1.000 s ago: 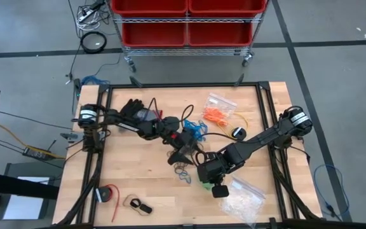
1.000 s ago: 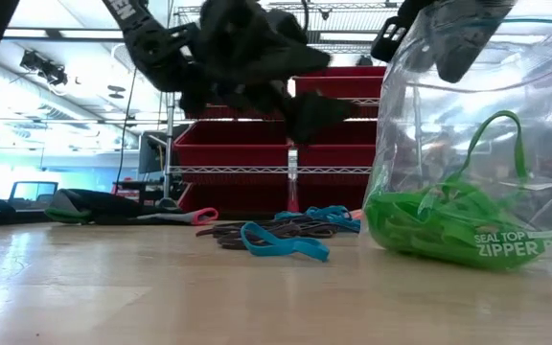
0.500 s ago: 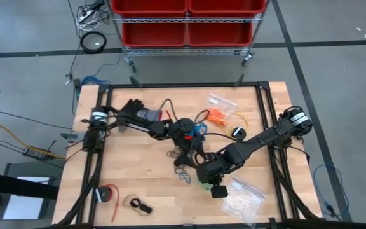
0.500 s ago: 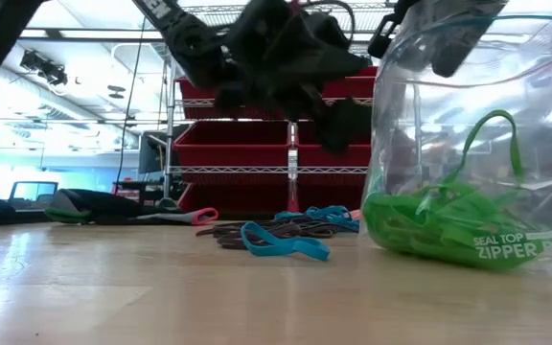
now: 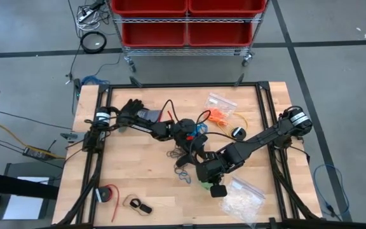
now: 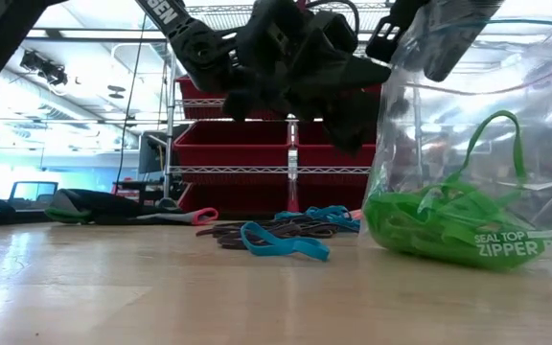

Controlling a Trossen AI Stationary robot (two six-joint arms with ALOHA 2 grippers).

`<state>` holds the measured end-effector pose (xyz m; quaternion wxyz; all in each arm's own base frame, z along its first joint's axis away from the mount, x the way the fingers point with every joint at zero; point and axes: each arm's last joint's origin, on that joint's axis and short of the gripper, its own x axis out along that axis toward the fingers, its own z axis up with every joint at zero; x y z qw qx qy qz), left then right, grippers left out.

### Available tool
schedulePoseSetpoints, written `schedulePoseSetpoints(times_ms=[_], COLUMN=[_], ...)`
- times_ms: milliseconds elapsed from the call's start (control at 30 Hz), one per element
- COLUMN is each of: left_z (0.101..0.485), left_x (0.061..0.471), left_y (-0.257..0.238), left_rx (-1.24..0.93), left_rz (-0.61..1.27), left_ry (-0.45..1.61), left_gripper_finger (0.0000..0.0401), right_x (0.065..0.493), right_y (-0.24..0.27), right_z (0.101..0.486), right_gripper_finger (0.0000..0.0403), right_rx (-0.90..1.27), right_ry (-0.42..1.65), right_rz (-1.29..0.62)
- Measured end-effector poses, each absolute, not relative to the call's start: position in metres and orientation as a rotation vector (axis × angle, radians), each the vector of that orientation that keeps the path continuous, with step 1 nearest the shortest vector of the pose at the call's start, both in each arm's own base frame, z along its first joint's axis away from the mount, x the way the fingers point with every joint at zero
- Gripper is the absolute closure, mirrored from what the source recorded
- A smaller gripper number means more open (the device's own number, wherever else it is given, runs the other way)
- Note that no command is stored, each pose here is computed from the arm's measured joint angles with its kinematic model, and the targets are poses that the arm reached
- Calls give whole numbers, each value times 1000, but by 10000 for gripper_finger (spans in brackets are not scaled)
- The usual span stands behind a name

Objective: Sort rubber bands
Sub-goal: Close the transparent zip bag

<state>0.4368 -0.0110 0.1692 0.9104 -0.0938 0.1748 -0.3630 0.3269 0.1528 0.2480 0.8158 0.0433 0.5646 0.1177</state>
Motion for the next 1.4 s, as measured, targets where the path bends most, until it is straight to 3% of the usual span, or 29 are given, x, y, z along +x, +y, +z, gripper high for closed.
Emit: schedulePoseSetpoints(times_ms=[400,667,1067,1400], left_z=[169,159,155,152], left_x=[437,433,427,425], left_y=[-21,-12,-3,-3], left_rx=[-117,-164,-196,-203], left_rz=[-754,-726,-711,-711], left_ry=[337,445,533,571], left_gripper_finger=[390,398,400,401], right_x=[328,326,308,311], right_y=[152,151,148,151], right_z=[248,247,242,248], right_gripper_finger=[403,403,403,403], right_rx=[103,95,143,41], right_ry=[1200,1218,1430,1342], right_rz=[245,207,183,93])
